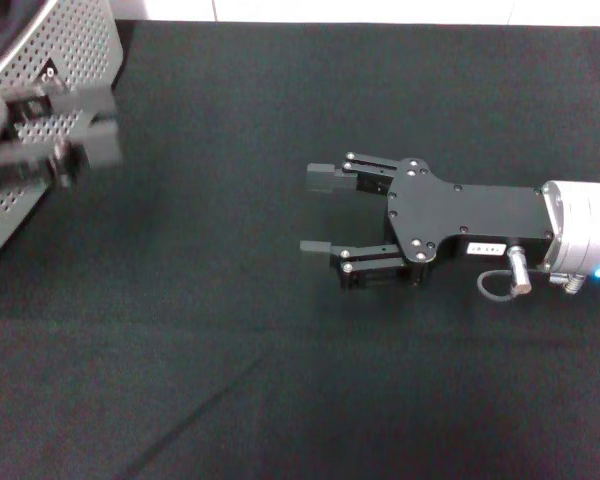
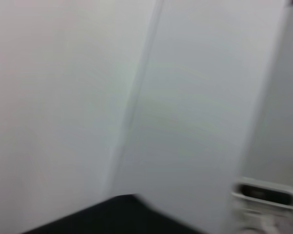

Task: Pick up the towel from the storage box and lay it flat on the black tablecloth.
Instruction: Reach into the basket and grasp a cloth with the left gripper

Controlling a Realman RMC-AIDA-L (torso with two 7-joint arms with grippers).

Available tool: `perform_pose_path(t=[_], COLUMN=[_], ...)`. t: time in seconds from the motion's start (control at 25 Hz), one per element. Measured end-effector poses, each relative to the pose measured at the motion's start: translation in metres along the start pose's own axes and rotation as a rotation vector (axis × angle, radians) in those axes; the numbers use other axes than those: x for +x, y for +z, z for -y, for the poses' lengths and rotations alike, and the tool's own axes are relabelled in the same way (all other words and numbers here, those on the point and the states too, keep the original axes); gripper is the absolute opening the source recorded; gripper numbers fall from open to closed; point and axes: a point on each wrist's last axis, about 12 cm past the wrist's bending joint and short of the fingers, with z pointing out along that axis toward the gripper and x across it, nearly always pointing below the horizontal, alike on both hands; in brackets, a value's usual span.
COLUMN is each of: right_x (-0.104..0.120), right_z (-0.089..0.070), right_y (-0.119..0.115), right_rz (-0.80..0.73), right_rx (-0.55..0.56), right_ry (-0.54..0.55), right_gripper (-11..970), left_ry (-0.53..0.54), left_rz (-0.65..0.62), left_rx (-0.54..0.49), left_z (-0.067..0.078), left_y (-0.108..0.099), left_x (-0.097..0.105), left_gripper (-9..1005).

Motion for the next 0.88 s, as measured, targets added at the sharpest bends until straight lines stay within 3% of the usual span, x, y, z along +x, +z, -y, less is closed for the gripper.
perform_pose_path(t=[0.28, 0.44, 0.64, 0.88], right_x=[0.003, 0.004, 0.001, -0.002], right_z=[0.001, 0.004, 0.007, 0.010], right_y=[-0.011, -0.015, -0.018, -0.018], right_rz=[0.029, 0.039, 0.048, 0.052], right_rx=[0.072, 0.106, 0.130, 0.141], right_ry=[-0.021, -0.040, -0.069, -0.085], right_gripper=[843, 843, 844, 844], left_ry=[0.038, 0.065, 0.113, 0.105], left_rz=[-0.121, -0.164, -0.284, -0.395], left_rx=[-0.391, -0.605, -0.828, -0.950], left_z=[0.012, 0.026, 0.032, 0.024], left_y=[-0.014, -0.023, -0.027, -0.026], left_x=[-0.081, -0.110, -0.119, -0.113], left_gripper=[710, 664, 654, 657])
